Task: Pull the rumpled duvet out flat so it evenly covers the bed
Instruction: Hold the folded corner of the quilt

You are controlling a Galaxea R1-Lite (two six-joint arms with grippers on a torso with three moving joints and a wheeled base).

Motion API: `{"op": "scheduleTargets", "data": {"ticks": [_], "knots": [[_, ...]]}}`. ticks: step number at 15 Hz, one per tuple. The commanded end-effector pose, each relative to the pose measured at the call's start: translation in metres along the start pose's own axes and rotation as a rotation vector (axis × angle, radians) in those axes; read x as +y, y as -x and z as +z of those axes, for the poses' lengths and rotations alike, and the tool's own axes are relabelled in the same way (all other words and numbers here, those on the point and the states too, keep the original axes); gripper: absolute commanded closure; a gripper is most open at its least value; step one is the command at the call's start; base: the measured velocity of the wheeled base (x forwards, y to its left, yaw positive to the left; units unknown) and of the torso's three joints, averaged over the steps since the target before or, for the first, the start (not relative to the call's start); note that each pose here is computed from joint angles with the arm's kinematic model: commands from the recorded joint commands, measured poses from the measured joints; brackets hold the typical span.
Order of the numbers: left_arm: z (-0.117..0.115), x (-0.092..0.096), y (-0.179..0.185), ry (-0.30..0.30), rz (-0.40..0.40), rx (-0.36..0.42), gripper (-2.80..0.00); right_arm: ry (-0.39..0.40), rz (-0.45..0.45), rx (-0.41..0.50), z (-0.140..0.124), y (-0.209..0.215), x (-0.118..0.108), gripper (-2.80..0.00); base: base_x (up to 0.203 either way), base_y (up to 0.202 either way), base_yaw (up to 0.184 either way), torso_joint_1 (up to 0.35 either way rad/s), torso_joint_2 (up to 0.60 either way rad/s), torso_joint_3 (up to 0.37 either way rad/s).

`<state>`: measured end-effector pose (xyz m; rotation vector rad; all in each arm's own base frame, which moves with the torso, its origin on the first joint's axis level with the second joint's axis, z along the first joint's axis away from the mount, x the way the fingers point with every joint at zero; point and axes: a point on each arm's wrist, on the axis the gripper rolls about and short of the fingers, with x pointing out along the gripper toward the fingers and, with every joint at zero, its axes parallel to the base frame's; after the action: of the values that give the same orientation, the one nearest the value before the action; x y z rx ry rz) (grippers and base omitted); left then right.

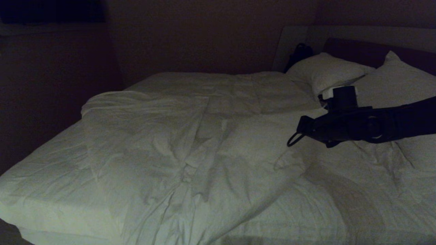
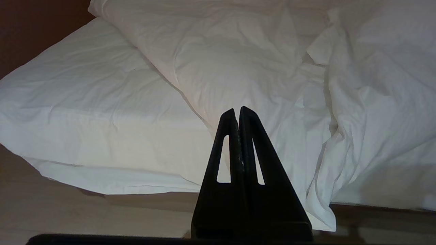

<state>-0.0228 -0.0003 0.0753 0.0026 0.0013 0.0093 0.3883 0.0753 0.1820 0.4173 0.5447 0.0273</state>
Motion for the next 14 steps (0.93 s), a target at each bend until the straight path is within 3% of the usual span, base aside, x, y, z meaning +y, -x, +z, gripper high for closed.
{"op": "scheduleTargets", "data": {"ticks": [1, 7, 14], "knots": [[0.0, 0.0, 0.0, 0.0, 0.0, 0.0, 0.0, 0.004, 0.005, 0.026, -0.009, -0.012, 0.004, 0.0, 0.0, 0.0, 0.0, 0.0, 0.0, 0.0], [0.0, 0.0, 0.0, 0.0, 0.001, 0.0, 0.0, 0.028, 0.041, 0.009, -0.013, -0.025, 0.017, 0.0, 0.0, 0.0, 0.0, 0.0, 0.0, 0.0], [0.0, 0.0, 0.0, 0.0, 0.001, 0.0, 0.0, 0.097, 0.025, 0.073, -0.04, -0.047, 0.022, 0.0, 0.0, 0.0, 0.0, 0.0, 0.0, 0.0]]}}
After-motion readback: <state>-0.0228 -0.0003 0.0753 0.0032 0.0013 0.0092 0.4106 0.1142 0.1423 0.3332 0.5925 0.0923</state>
